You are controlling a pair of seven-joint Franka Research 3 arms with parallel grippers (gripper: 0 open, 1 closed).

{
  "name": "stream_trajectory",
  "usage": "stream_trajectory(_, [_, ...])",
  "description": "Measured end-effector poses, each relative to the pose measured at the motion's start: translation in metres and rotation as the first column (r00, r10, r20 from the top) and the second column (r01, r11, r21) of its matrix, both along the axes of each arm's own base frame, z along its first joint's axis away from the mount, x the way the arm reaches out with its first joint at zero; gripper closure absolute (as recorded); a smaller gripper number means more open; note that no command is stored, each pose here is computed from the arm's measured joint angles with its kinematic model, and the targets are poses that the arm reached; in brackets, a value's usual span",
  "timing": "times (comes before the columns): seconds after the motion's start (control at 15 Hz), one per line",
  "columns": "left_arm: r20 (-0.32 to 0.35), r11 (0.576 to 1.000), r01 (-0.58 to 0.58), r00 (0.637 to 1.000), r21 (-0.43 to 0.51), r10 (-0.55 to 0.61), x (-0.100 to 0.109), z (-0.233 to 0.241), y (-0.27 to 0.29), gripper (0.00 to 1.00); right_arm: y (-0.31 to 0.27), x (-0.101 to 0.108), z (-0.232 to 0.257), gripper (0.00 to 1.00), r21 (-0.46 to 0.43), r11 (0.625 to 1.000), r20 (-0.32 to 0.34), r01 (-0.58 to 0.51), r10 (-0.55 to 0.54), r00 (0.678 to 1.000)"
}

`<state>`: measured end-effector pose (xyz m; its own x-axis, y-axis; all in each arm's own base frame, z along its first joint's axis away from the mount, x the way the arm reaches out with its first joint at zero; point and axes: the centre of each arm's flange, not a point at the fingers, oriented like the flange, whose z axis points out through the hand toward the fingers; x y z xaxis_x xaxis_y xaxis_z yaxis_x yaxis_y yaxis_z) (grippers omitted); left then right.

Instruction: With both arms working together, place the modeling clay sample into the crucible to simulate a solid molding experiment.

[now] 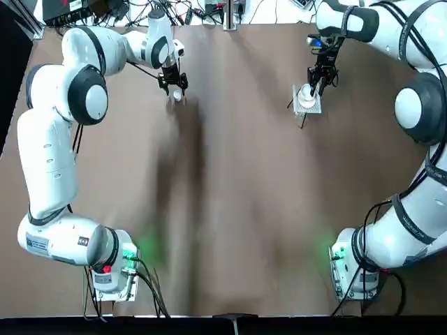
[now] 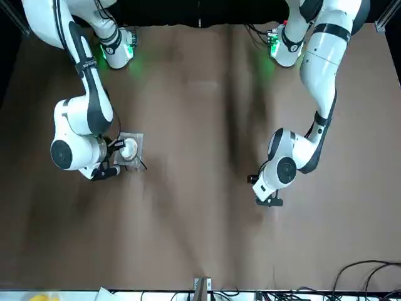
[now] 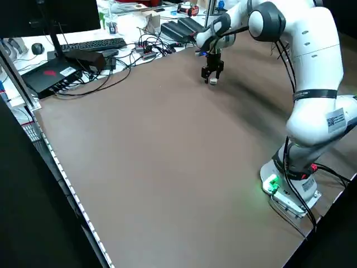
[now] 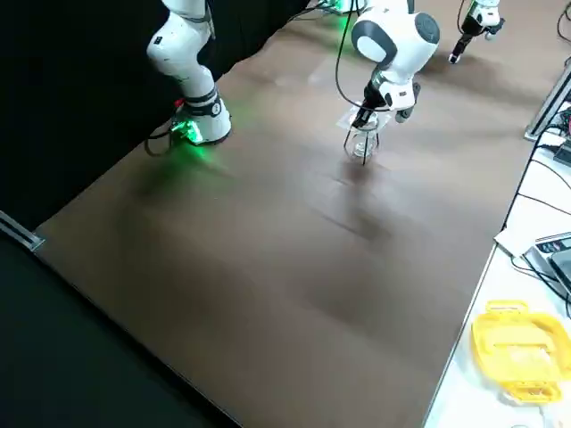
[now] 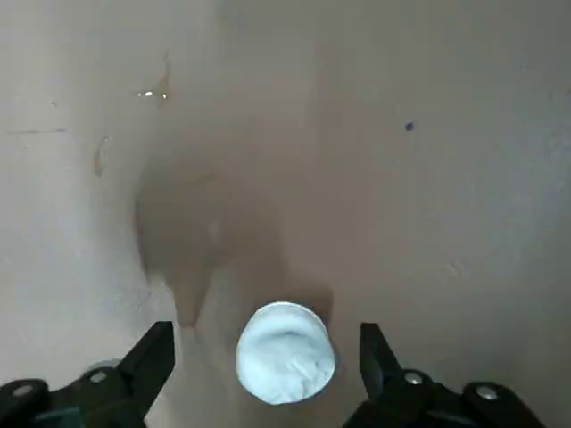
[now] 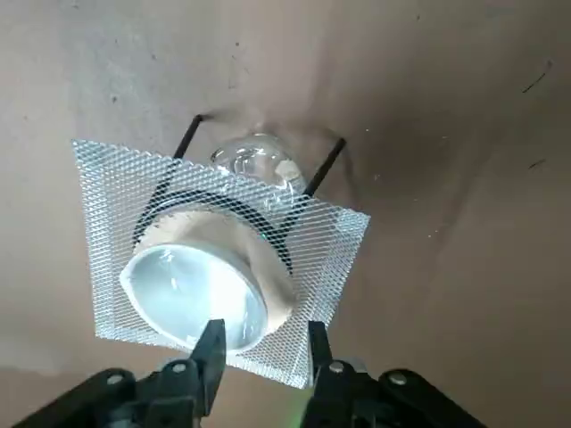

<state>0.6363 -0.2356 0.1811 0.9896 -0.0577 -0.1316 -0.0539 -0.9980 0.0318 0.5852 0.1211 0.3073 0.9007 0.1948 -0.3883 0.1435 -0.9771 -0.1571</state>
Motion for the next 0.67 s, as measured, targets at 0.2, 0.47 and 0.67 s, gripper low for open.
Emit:
stream_trajectory(0.2, [-0.004,1.000,-0.009,1.000,0.003,0.009,-0.0015,-0.0023,-0.0022,0.28,0.0017,-0.0031,-0.0060,0.58,-0.003,1.000,-0.013,-0.004,0.004,1.000])
stream_trajectory(0.47, [-0.006,1.000,-0.010,1.000,0.004,0.010,-0.0032,-0.0039,-0.0059,0.42,0.0071,-0.0050,-0.0080,0.70,-0.004,1.000,-0.017,-0.013,0.013,1.000])
stream_trajectory(0.67, [-0.006,1.000,-0.009,1.000,0.006,0.009,-0.0033,-0.0045,-0.0058,0.45,0.0090,-0.0054,-0.0082,0.79,-0.004,1.000,-0.017,-0.016,0.016,1.000])
